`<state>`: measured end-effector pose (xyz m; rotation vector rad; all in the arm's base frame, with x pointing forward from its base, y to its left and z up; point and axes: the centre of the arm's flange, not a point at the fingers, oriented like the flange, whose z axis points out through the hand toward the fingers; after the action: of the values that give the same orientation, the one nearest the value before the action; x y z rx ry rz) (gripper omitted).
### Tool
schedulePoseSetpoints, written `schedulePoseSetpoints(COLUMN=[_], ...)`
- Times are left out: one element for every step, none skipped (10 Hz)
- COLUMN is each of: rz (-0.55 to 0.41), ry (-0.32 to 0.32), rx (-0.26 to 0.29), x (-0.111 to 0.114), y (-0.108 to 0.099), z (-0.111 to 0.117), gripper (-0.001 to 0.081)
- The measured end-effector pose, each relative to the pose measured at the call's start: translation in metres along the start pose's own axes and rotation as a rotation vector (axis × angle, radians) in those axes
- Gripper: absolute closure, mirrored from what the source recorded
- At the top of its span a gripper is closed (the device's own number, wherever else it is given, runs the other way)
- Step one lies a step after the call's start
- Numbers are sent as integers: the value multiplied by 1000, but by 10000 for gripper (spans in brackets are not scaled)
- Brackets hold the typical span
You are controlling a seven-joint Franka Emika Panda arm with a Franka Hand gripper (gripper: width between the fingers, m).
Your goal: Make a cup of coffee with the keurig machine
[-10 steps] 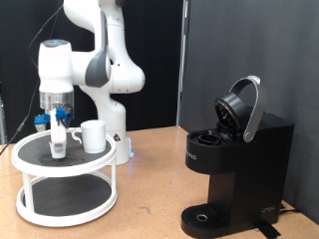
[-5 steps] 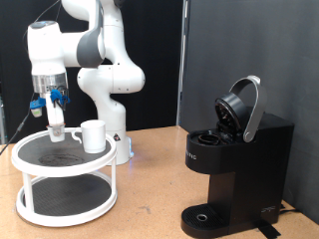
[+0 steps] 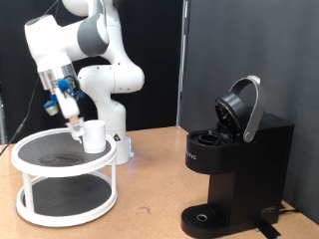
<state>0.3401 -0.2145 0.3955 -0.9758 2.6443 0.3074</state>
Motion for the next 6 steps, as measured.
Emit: schedulePoseSetpoints(rz=[1, 11, 8, 14, 29, 37], ry=[-14, -9, -9, -25, -67, -116], rx=[-6, -5, -6, -12, -50, -104], x=[-15, -24, -23, -24, -30, -43], y=[1, 3, 3, 3, 6, 9], z=[-2, -3, -2, -2, 0, 0], gripper=[484, 484, 484, 484, 484, 484])
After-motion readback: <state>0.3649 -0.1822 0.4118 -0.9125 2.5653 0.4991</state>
